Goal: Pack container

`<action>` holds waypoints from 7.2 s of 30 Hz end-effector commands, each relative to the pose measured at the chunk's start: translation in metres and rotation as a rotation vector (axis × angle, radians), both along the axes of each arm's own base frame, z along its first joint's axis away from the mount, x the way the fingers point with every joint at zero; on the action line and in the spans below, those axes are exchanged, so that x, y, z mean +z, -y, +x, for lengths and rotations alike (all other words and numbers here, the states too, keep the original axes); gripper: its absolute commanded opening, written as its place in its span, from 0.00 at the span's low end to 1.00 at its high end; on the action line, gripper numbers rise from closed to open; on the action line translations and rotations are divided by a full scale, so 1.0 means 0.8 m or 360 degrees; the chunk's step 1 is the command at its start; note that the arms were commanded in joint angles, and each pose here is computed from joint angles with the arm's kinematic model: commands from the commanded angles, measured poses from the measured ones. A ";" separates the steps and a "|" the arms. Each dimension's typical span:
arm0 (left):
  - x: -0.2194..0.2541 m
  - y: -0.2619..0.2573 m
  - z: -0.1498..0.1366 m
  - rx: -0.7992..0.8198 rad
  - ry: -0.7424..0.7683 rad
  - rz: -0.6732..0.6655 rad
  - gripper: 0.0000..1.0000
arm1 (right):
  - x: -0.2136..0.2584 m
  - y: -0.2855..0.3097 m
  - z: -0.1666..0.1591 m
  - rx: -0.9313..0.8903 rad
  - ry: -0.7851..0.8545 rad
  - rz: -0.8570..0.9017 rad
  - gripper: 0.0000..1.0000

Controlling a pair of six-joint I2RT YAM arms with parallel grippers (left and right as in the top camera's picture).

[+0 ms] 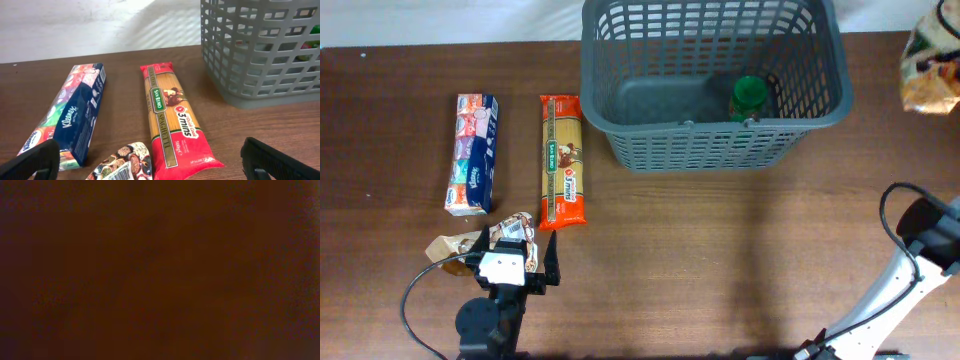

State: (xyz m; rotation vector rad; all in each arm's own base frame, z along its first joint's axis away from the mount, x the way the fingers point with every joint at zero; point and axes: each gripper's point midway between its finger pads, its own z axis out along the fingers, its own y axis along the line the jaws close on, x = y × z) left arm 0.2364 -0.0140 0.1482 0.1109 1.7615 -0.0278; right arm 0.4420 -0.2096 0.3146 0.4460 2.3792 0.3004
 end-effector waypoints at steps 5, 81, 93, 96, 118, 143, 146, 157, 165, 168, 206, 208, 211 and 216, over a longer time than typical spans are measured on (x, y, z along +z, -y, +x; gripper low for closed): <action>0.000 -0.003 0.000 0.0018 0.0007 -0.0008 0.99 | 0.132 -0.096 -0.033 0.0158 0.0352 -0.0227 0.04; 0.000 -0.003 0.000 0.0018 0.0007 -0.0009 0.99 | -0.142 -0.462 0.022 0.0619 -0.0622 0.0235 0.04; 0.000 -0.003 0.000 0.0018 0.0007 -0.0009 0.99 | -0.187 -0.460 0.028 0.0598 -0.0672 0.0208 0.07; 0.000 -0.003 0.000 0.0018 0.0007 -0.0008 0.99 | -0.198 -0.460 0.032 0.0602 -0.0684 0.0203 0.10; 0.000 -0.003 0.000 0.0018 0.0007 -0.0008 0.99 | -0.242 -0.391 0.036 0.0389 -0.0855 0.0090 0.68; 0.000 -0.003 0.000 0.0018 0.0007 -0.0008 0.99 | -0.052 -0.397 0.062 0.0596 -0.0271 0.0005 0.99; 0.000 -0.003 0.000 0.0018 0.0007 -0.0008 0.99 | -0.030 -0.397 0.058 0.0599 -0.0210 0.0007 0.99; 0.000 -0.003 0.000 0.0018 0.0007 -0.0008 0.99 | 0.046 -0.417 0.020 0.0774 0.0001 0.0095 0.99; 0.000 -0.003 0.000 0.0018 0.0007 -0.0008 0.99 | 0.164 -0.427 -0.045 0.0852 0.0413 0.0086 0.98; 0.000 -0.003 0.000 0.0018 0.0007 -0.0008 0.99 | 0.200 -0.360 -0.057 0.0420 0.0516 -0.0122 0.99; 0.001 -0.002 0.000 0.0016 0.0013 -0.0009 0.99 | 0.010 0.028 -0.155 -0.0989 -0.0620 -0.0429 0.99; 0.004 -0.002 0.000 0.0015 0.0025 -0.0009 0.99 | -0.003 0.028 -0.157 -0.0976 -0.0681 -0.0417 0.99; 0.020 -0.002 -0.001 0.0015 0.0056 -0.0009 0.99 | -0.020 0.026 -0.160 -0.0961 -0.0755 -0.0402 0.99; 0.069 0.001 -0.007 -0.0007 0.0007 -0.0013 0.99 | -0.036 0.024 -0.163 -0.0944 -0.0829 -0.0387 0.99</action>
